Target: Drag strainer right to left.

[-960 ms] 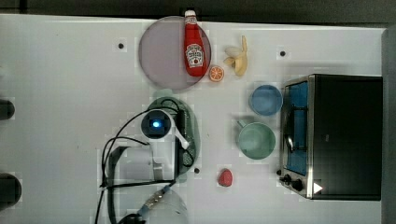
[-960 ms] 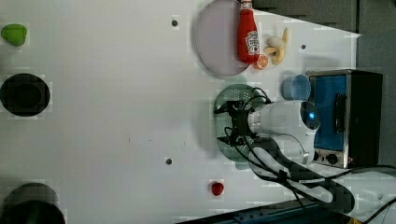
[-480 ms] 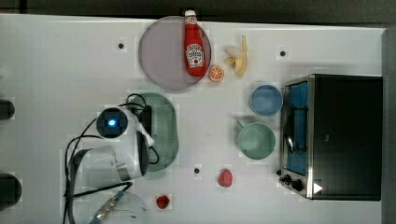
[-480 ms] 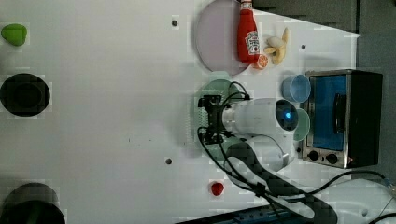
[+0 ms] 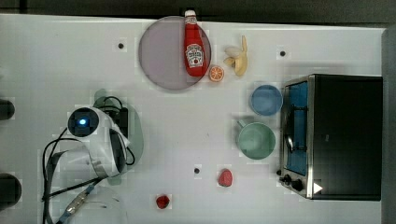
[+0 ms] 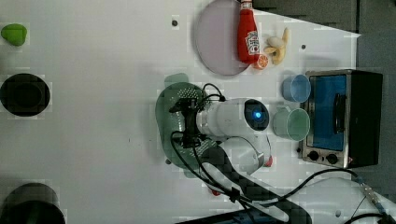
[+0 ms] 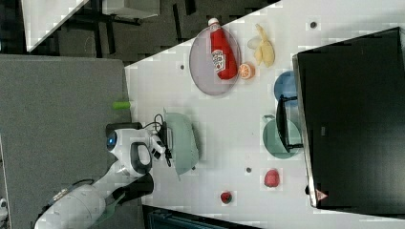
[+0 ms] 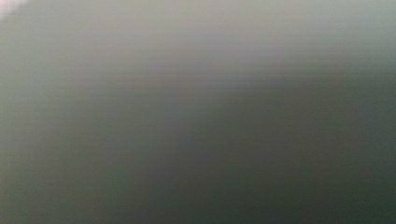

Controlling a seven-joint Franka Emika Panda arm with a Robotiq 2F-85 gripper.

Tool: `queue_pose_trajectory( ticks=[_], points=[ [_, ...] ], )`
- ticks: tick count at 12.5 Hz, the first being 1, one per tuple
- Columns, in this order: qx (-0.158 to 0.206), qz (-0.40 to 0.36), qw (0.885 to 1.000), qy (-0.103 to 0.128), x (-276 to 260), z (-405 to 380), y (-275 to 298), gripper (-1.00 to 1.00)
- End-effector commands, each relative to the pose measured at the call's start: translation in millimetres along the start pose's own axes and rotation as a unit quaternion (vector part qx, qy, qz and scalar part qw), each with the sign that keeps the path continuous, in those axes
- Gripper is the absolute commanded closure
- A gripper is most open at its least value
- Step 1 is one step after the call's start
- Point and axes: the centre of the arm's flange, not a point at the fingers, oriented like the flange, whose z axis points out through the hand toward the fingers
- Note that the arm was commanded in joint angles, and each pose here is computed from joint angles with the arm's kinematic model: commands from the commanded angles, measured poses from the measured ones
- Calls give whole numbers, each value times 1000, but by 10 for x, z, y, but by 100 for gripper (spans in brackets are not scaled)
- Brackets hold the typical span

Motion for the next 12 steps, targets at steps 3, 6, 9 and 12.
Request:
queue_pose_trajectory(
  ticks=[3,6,9,12],
  points=[
    [13,25,999,-29,-503,-107,-100,-100],
    [15,27,999,-38,-724,-84,-99,-100],
    [19,54,997,-43,-950,-69,-88,-100],
    [23,51,997,-48,-1167,-32,-74,-100]
  ],
)
